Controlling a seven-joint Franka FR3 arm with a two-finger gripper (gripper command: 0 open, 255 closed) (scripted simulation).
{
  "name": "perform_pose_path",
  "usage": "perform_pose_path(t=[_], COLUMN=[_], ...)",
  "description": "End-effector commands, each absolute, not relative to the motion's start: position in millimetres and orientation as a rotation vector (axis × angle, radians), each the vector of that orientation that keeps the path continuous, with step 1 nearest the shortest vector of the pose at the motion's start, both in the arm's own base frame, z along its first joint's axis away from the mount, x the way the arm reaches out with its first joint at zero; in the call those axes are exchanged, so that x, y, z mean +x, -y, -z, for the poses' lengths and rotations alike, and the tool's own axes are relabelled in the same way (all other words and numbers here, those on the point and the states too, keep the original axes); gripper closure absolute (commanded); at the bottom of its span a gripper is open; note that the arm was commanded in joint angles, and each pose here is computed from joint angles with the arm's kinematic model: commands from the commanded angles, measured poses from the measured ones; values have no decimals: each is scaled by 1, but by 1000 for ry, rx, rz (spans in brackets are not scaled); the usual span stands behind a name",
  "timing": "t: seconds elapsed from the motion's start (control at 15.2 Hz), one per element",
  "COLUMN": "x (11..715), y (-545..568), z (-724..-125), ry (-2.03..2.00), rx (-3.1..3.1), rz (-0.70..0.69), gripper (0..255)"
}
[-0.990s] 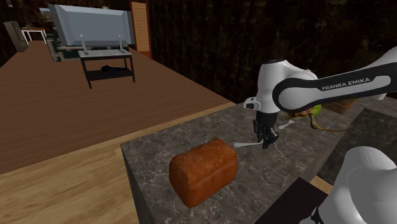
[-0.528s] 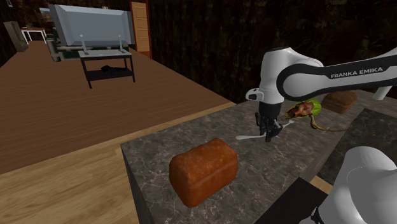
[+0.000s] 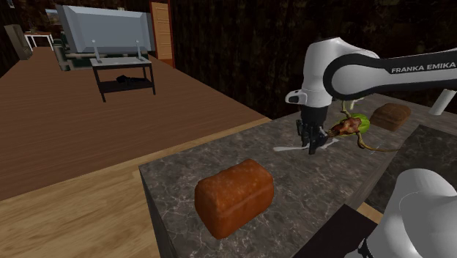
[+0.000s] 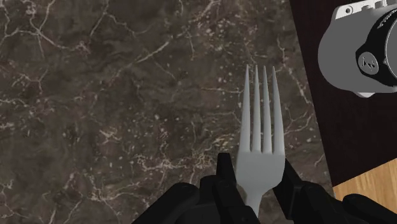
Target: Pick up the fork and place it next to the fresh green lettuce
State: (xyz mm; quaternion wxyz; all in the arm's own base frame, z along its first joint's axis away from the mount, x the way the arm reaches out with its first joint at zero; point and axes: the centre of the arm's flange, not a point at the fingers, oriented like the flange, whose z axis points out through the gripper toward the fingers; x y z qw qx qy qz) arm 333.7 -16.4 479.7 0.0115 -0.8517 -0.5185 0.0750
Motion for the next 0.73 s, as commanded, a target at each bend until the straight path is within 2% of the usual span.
perform_pose_path(t=[0.0,0.2,0.66], x=[334,334,309], y=[17,17,106], z=[-490,-504,-504], ry=[1617,1617,1617], rx=[-2656,-2656,-2656], rz=[-234,-234,-234], gripper=[255,255,255])
